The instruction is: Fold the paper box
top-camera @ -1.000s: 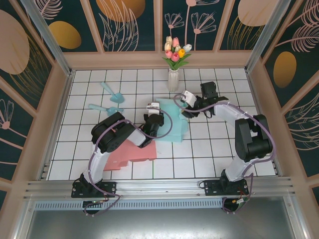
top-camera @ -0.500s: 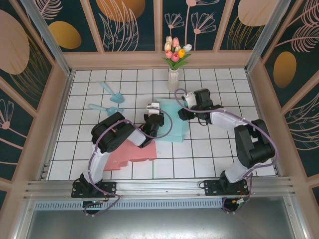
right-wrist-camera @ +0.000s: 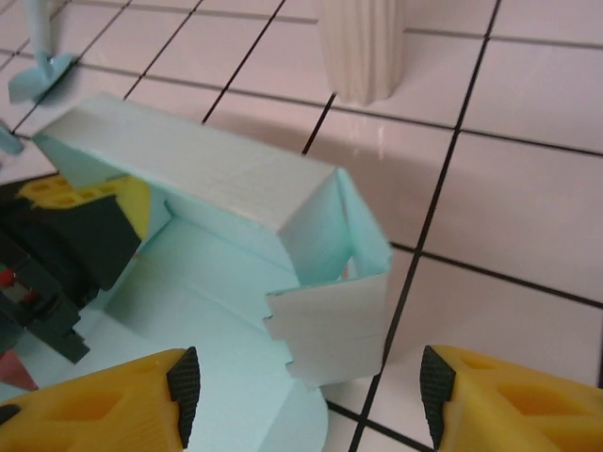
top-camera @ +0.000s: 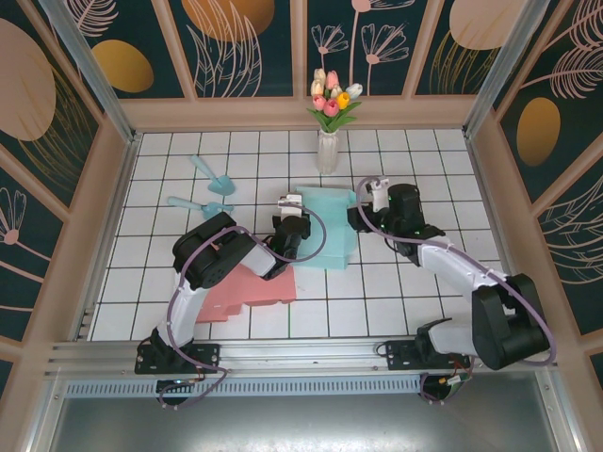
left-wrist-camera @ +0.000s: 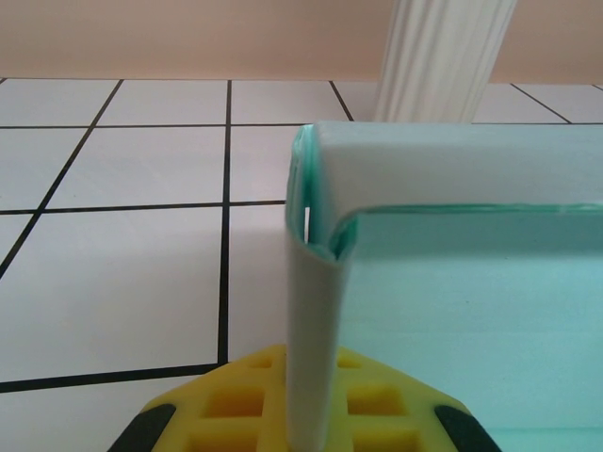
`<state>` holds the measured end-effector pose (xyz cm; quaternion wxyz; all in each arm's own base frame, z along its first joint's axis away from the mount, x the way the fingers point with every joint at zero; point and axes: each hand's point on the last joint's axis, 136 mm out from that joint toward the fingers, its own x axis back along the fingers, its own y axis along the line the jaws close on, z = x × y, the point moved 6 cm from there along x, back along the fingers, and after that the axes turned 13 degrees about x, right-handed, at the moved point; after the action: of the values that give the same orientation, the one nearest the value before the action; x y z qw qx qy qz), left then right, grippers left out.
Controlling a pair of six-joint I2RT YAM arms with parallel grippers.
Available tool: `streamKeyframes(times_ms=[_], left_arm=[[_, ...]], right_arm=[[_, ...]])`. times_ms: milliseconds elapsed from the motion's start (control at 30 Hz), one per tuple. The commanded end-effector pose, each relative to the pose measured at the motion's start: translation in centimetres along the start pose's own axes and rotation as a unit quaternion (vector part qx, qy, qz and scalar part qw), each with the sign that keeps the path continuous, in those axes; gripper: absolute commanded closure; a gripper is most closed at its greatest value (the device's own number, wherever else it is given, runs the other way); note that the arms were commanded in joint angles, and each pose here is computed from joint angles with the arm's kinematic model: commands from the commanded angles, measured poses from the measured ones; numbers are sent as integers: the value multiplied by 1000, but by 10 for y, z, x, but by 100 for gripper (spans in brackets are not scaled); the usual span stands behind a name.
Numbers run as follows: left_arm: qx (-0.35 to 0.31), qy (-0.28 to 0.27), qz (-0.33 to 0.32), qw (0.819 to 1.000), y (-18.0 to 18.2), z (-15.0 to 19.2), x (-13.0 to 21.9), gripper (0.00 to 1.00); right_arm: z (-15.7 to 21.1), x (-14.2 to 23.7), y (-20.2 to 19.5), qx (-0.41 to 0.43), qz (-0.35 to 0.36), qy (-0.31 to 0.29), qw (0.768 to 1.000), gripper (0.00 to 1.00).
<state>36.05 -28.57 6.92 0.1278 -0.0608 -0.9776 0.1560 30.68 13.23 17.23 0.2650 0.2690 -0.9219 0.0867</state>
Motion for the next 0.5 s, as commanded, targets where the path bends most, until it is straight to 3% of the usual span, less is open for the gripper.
streamKeyframes(times_ms=[0, 133, 467], left_arm=[[3, -3, 8, 1000, -4, 0, -1, 100], [3, -3, 9, 1000, -5, 0, -1, 100], [2, -3, 10, 1000, -5, 0, -2, 100]], right_arm=[[3, 4, -21, -45, 58, -10, 997, 34], [15, -2, -33, -88, 57, -14, 994, 36], [27, -31, -19, -85, -10, -21, 996, 42]])
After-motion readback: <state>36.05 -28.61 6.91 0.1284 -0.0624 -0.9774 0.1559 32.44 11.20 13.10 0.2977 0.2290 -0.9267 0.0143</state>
